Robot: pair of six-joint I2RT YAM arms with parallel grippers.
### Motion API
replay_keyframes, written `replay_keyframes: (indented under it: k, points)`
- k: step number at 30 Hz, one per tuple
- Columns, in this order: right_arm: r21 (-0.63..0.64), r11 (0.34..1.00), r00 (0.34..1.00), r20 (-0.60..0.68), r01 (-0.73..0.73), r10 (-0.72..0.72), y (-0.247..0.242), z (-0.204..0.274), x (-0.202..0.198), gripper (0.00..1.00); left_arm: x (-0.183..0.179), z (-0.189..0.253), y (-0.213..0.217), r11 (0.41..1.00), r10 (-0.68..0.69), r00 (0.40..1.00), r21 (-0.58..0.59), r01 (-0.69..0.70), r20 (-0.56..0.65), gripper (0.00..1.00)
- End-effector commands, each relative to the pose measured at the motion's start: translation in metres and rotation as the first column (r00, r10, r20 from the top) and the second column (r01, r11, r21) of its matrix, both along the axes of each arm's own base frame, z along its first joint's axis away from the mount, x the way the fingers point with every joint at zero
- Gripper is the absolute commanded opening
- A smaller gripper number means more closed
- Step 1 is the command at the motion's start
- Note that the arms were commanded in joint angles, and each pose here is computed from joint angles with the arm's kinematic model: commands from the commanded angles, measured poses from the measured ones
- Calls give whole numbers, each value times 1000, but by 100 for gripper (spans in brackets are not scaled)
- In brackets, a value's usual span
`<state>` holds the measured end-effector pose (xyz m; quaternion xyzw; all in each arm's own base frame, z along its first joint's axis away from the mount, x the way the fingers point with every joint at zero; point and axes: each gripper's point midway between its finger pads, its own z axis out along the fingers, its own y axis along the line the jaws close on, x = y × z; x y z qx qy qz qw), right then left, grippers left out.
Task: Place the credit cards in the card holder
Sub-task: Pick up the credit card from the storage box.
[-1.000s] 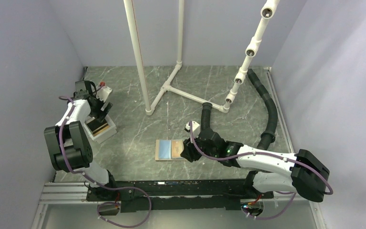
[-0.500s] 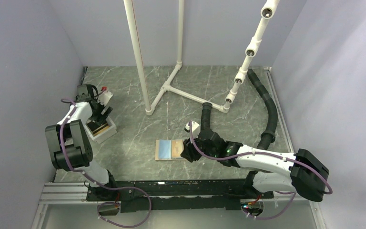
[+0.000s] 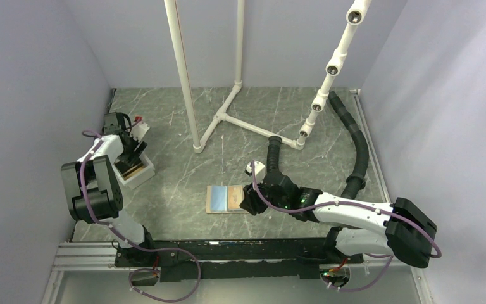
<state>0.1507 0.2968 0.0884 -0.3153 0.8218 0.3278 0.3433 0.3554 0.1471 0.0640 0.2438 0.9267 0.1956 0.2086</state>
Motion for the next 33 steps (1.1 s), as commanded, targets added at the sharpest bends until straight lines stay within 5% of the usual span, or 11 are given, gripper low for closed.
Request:
replay_keyframes:
  k: [1, 13, 23, 29, 33]
  points:
    - [30, 1000, 999, 49, 7, -8, 6, 15, 8, 40, 17, 23, 9, 999, -9, 998, 46, 6, 63, 76]
    - [28, 1000, 999, 48, 9, -10, 5, 15, 8, 40, 20, 45, 14, 996, -19, 993, 84, 9, 118, 52]
    - [36, 999, 999, 50, 7, -9, 5, 16, 8, 40, 14, 41, 12, 997, -18, 993, 76, 9, 120, 42]
    - [37, 999, 999, 51, 9, -11, 5, 17, 8, 40, 12, 35, 9, 998, -20, 995, 54, 15, 101, 40]
    - [39, 999, 999, 51, 8, -10, 5, 17, 8, 40, 9, 30, 7, 999, -18, 996, 40, 14, 88, 49]
